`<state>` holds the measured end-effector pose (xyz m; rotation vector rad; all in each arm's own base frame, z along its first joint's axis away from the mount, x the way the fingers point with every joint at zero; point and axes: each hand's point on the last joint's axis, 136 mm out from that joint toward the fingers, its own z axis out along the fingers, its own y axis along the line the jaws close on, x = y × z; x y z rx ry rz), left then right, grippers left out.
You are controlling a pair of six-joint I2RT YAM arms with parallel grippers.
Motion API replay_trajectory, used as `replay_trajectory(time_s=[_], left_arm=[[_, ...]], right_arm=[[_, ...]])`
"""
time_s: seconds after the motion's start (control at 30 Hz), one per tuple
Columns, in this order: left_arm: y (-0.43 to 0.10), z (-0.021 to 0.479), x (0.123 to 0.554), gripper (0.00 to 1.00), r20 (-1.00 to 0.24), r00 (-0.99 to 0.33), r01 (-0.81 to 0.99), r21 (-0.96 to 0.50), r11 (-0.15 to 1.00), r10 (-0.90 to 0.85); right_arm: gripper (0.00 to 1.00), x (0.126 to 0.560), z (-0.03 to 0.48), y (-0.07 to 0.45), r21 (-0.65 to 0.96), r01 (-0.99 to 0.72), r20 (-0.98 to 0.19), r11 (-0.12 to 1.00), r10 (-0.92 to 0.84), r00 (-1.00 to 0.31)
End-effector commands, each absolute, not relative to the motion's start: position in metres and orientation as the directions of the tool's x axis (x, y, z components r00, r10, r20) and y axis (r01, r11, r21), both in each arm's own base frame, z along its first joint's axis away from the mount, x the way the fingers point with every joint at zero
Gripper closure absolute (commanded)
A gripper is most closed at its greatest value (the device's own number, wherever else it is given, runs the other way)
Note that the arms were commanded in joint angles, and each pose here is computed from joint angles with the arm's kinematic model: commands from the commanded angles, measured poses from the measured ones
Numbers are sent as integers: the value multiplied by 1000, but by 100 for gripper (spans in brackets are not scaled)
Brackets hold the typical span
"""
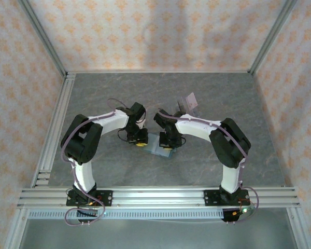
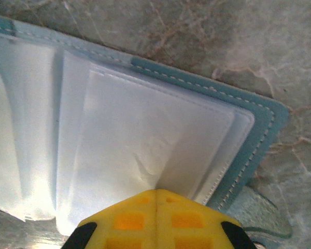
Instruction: Put the credit cards into the card holder
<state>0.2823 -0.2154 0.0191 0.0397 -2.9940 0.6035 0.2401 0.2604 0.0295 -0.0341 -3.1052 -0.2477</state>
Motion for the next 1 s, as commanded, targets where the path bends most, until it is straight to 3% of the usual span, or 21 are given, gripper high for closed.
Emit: replay_trajectory(time_s=[0.0, 0.17, 0.37, 0.57, 0.73, 0.97], left_arm=[[-213, 6, 266, 86, 114, -993, -72, -361, 930, -33], [-217, -2, 247, 86, 130, -987, -133, -365, 921, -91], [-218, -3, 235, 87, 148, -978, -192, -368, 910, -146], [-223, 11, 234, 86, 158, -974, -213, -399, 892, -163], [-232, 28, 239, 83, 152, -974, -220, -452, 864, -169], [-232, 61, 242, 73, 104, -978, -211, -487, 848, -183]], right_arm=[[98, 233, 45, 249, 139, -3, 31, 990, -8, -999], [96, 235, 52, 240, 124, -9, 16, 992, -11, -1000], [87, 244, 69, 242, 151, -10, -23, 988, -6, -1000], [73, 256, 103, 248, 195, -19, -97, 981, 0, -995], [60, 275, 150, 239, 194, -16, -224, 981, 29, -974], [45, 313, 197, 161, -44, 111, -378, 993, 87, -922]])
